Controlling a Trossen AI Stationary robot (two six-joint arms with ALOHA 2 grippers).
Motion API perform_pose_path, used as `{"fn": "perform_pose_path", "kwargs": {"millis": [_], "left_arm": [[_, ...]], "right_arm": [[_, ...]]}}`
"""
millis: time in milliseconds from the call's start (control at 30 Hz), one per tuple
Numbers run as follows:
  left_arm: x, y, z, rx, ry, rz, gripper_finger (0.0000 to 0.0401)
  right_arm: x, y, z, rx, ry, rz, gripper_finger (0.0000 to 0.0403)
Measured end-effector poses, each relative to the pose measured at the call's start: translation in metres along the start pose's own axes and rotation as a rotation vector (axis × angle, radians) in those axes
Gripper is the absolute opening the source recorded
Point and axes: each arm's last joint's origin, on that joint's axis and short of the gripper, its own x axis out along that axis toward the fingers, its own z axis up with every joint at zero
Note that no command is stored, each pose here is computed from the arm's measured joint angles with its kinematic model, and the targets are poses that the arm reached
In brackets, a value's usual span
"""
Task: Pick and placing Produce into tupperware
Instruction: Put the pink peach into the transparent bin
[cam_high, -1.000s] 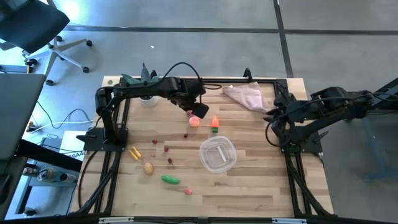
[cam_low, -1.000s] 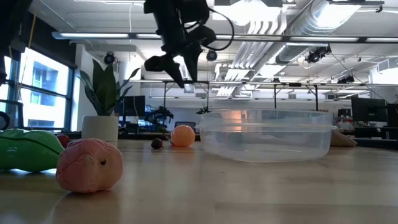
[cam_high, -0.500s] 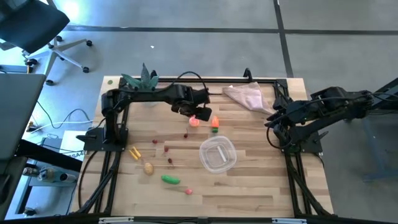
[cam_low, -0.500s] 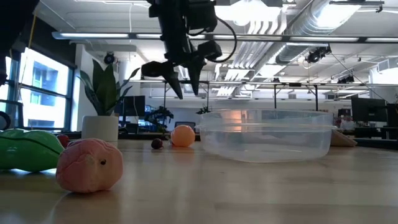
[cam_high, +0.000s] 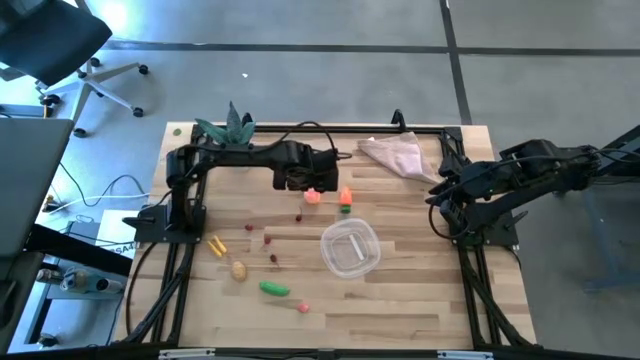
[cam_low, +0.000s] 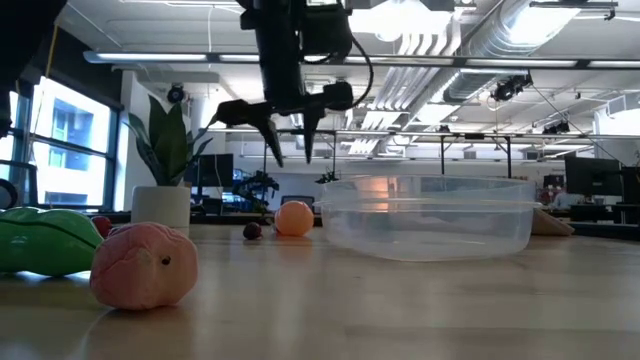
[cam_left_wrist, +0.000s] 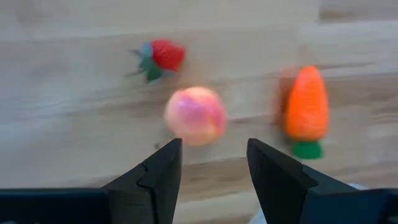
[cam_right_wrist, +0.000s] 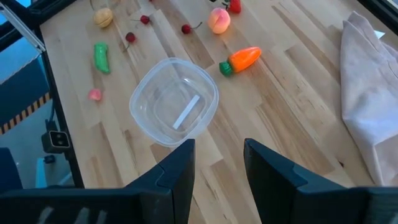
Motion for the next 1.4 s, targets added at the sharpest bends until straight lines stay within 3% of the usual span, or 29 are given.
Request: {"fn": "perform_pose_path", "kwargs": {"millis": [633,1200,1400], "left_arm": [[0.024,-0.014,-0.018,0.037,0.092,-0.027,0.0173],[0.032,-0.015,-0.017,-0.197,0.032,0.010,0.0173],[0.033,-0.012,-0.017,-0.227,0.009,0.033,0.0173]], "right_arm": [[0.000,0.000,0.000,0.001,-0.003,0.002,0.0130],[0.000,0.000,0.000,0.001,-0.003,0.002,0.0130],[0.000,0.000,0.000,0.001,-0.003,0.002,0.0130]]}}
